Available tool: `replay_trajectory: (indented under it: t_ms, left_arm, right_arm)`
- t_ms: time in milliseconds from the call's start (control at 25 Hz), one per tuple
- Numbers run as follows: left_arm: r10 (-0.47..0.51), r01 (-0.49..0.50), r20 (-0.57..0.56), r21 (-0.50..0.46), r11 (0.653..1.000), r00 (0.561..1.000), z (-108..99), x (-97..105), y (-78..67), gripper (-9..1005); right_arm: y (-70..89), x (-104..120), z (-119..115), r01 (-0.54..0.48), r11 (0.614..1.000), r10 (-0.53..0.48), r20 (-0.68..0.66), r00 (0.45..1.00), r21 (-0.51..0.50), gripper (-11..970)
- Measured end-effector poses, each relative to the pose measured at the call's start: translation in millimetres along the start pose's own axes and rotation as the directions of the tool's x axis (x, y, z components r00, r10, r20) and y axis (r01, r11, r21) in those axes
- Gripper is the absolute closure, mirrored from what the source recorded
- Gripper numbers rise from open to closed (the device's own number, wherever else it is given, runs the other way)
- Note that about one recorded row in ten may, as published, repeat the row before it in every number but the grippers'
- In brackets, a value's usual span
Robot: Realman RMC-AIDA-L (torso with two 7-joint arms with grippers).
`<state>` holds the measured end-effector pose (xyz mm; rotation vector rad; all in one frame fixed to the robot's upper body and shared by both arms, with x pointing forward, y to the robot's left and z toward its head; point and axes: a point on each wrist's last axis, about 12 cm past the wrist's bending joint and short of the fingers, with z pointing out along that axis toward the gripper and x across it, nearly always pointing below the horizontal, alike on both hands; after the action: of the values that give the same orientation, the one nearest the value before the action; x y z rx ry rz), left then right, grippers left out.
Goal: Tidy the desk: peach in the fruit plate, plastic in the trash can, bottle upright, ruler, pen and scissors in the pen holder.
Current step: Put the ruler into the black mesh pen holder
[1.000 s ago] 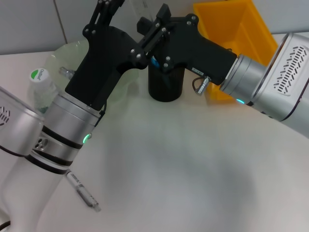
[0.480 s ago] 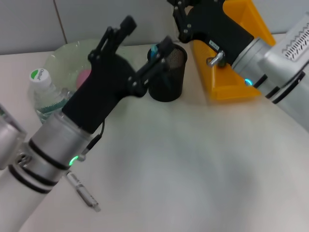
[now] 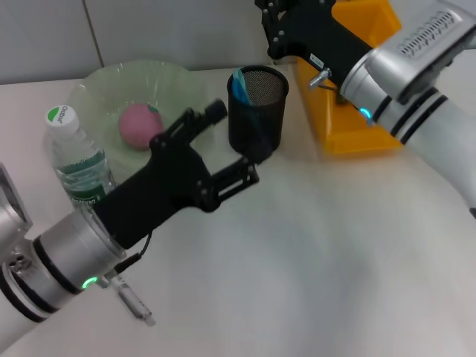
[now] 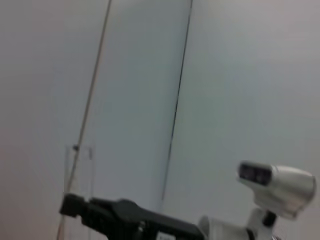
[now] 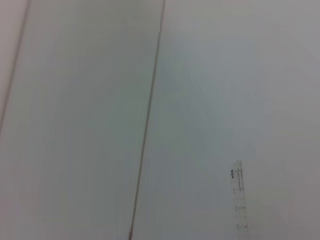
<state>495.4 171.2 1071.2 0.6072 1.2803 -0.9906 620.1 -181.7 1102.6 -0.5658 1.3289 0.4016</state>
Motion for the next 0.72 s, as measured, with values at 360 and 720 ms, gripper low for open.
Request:
replay_trajectory:
  t_ms: [360, 720]
  left_arm:
    - [-0.014, 0.015, -0.071, 0.009, 1.0, 0.997, -17, 3, 5.3, 132]
    - [-0.022, 0.021, -0.061, -0.016, 1.0, 0.998, -22, 1, 9.5, 133]
  right_arm:
    - [5.2, 3, 15, -0.032, 0.999, 0.031, -0.073, 0.997, -0.005, 949]
    - [4.1, 9, 21, -0.031, 0.999, 0.032, -0.151, 0.988, 0.012, 948]
